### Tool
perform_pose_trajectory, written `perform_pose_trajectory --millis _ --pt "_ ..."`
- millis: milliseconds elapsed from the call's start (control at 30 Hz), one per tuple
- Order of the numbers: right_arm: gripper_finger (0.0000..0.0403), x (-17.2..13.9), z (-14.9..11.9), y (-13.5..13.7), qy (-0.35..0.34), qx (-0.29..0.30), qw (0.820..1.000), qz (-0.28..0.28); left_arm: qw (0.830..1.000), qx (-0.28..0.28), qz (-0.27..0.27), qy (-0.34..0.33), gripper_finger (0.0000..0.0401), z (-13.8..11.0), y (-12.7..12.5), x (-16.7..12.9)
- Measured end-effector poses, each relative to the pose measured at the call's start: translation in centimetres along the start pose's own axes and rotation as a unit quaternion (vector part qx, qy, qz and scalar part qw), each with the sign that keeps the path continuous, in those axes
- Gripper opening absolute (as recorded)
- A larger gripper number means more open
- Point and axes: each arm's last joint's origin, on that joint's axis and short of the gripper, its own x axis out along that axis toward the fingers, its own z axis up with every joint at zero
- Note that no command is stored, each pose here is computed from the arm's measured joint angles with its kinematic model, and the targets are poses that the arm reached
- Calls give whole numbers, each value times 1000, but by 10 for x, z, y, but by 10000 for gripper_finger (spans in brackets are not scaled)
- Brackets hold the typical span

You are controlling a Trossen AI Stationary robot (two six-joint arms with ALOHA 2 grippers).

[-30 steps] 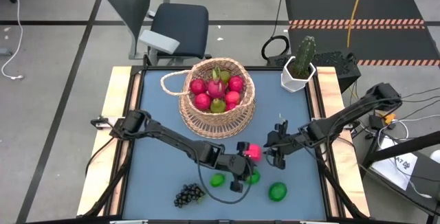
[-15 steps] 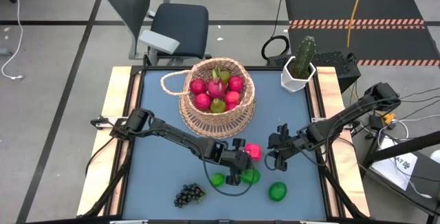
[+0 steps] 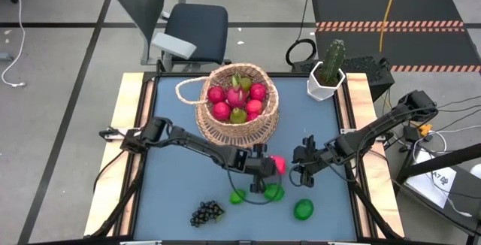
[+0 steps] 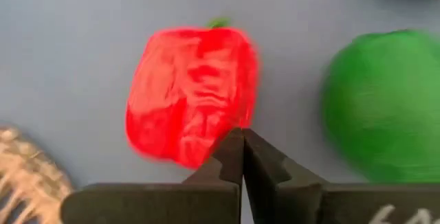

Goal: Build produce basket
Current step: Put the bell pepper into the basket

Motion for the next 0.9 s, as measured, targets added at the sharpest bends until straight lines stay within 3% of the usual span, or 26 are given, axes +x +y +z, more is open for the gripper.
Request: perform_pose_trajectory --millis 200,300,467,667,900 --pt "125 0 -1 1 16 13 1000 21 994 -24 105 26 20 -5 15 1" --pt "125 0 -1 1 20 19 999 26 992 -25 119 25 23 -5 18 1" --pt "125 0 -1 2 23 21 999 29 994 -13 110 17 23 0 6 -7" --pt "125 1 -2 2 25 20 999 29 995 20 79 -65 24 24 -19 -41" --pt "125 17 -6 0 9 12 999 39 998 32 -8 -59 24 20 -22 -29"
